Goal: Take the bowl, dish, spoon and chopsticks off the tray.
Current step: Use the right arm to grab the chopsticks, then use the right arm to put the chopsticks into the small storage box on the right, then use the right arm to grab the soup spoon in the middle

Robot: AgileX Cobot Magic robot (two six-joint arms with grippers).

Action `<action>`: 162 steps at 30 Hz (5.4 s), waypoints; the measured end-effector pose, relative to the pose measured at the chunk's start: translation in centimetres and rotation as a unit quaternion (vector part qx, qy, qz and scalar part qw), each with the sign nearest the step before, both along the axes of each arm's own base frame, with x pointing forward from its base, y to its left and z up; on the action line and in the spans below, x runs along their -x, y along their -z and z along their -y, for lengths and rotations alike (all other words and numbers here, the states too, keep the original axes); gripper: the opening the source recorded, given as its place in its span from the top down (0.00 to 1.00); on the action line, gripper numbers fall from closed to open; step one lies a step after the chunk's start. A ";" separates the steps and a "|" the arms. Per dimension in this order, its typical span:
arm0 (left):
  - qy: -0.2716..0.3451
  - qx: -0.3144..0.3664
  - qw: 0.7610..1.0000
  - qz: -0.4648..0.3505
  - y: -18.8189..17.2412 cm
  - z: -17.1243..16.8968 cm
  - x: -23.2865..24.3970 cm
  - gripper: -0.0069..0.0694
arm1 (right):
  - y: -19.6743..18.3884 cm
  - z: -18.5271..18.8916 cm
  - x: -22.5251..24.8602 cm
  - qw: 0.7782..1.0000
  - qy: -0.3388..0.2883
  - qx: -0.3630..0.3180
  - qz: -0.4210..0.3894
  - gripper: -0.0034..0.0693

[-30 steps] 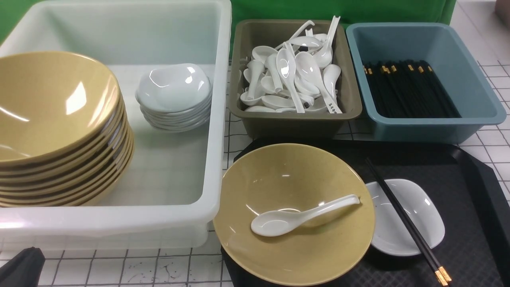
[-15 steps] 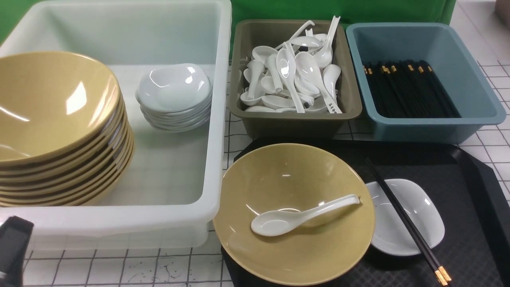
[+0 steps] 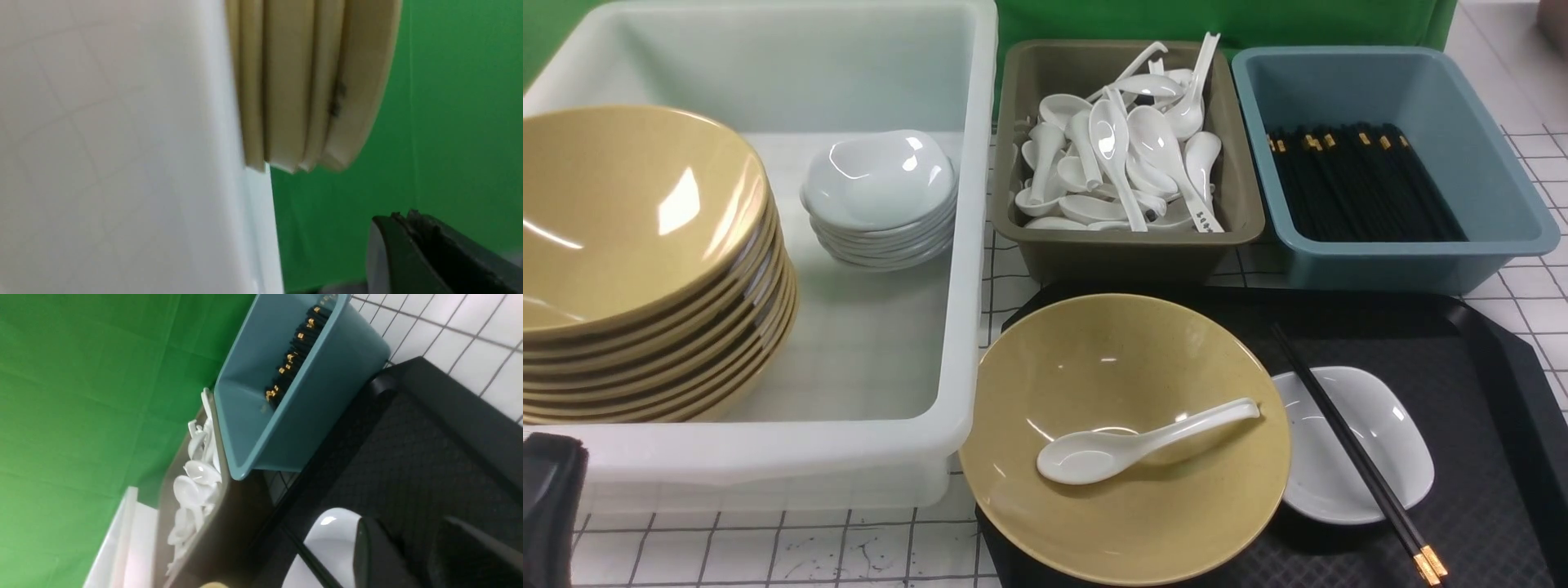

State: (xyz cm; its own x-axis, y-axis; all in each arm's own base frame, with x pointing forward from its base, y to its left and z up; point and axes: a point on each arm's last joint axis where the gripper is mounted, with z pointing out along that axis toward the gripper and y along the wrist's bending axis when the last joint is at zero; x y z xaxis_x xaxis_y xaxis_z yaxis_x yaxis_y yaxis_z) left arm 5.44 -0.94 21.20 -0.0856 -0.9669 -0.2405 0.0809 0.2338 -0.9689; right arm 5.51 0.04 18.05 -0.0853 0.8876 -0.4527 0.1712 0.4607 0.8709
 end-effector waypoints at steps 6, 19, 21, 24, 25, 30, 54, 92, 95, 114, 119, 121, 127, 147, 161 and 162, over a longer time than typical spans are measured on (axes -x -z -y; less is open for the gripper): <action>0.036 -0.288 0.952 0.097 -6.9 1.3 2.1 0.93 | -1.5 -0.4 0.2 0.989 -0.061 0.132 0.015 0.65; 0.274 -0.574 0.751 -0.176 -12.8 1.7 -5.0 0.93 | -13.5 -3.6 -3.5 0.811 -0.353 0.456 -0.101 0.90; 0.308 -0.581 0.730 -0.184 -12.9 2.1 -5.8 0.93 | -14.1 -4.1 -4.5 0.782 -0.380 0.478 -0.123 0.90; 0.387 -0.604 0.675 -0.173 -12.8 3.8 -7.2 0.93 | -14.4 -5.0 -6.9 0.732 -0.429 0.498 -0.180 0.90; 0.431 -0.621 0.635 -0.162 -12.6 5.1 -7.9 0.93 | -14.0 -5.6 -8.3 0.711 -0.450 0.497 -0.213 0.90; 0.496 -0.653 0.555 -0.142 -13.1 8.9 -10.5 0.93 | -11.7 -7.1 -12.2 0.663 -0.491 0.495 -0.272 0.87; 0.552 -0.670 0.486 -0.099 -12.4 16.1 -13.6 0.93 | -0.6 -10.7 -22.0 0.577 -0.547 0.451 -0.405 0.42; 0.379 -0.649 0.654 0.087 -16.3 26.3 -26.8 0.93 | -11.7 -3.7 -37.4 0.848 -0.211 0.445 -0.197 0.74; 0.389 -0.661 0.637 0.076 -16.0 26.1 -26.7 0.93 | -10.0 -3.2 -39.8 0.848 -0.208 0.440 -0.211 0.72; 0.425 -0.700 0.574 -0.005 -20.4 15.8 -16.9 0.93 | -16.6 -12.0 -32.2 0.592 -0.476 0.585 -0.284 0.32; 0.431 -0.694 0.575 -0.048 -17.3 12.0 -13.2 0.93 | -17.6 -16.9 -29.0 0.553 -0.544 0.593 -0.216 0.32; 0.433 -0.692 0.575 -0.057 -15.8 10.7 -11.6 0.93 | -17.2 -19.4 -27.6 0.525 -0.574 0.598 -0.192 0.32; 0.412 -0.684 0.601 -0.043 -12.0 8.4 -7.9 0.93 | -13.4 -23.9 -23.5 0.378 -0.662 0.630 -0.149 0.32; 0.365 -0.674 0.642 -0.003 -10.8 7.8 -7.2 0.93 | -0.6 -25.0 -24.4 0.134 -0.718 0.663 -0.163 0.45; 0.277 -0.657 0.701 -0.009 -16.1 8.4 -11.6 0.93 | -10.6 -23.0 -27.0 0.272 -0.628 0.709 -0.169 0.76; 0.274 -0.657 0.702 -0.009 -16.3 8.5 -11.7 0.93 | -10.6 -22.8 -27.0 0.275 -0.627 0.709 -0.171 0.76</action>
State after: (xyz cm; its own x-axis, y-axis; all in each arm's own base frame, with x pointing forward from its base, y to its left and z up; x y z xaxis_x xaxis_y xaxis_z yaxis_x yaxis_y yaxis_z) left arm 17.18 -9.40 37.47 -0.3734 0.2691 -0.8878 0.4986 0.8653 0.0526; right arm 32.56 22.88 28.68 -0.1744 -0.9837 -0.0444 -0.9357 0.1796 -0.3036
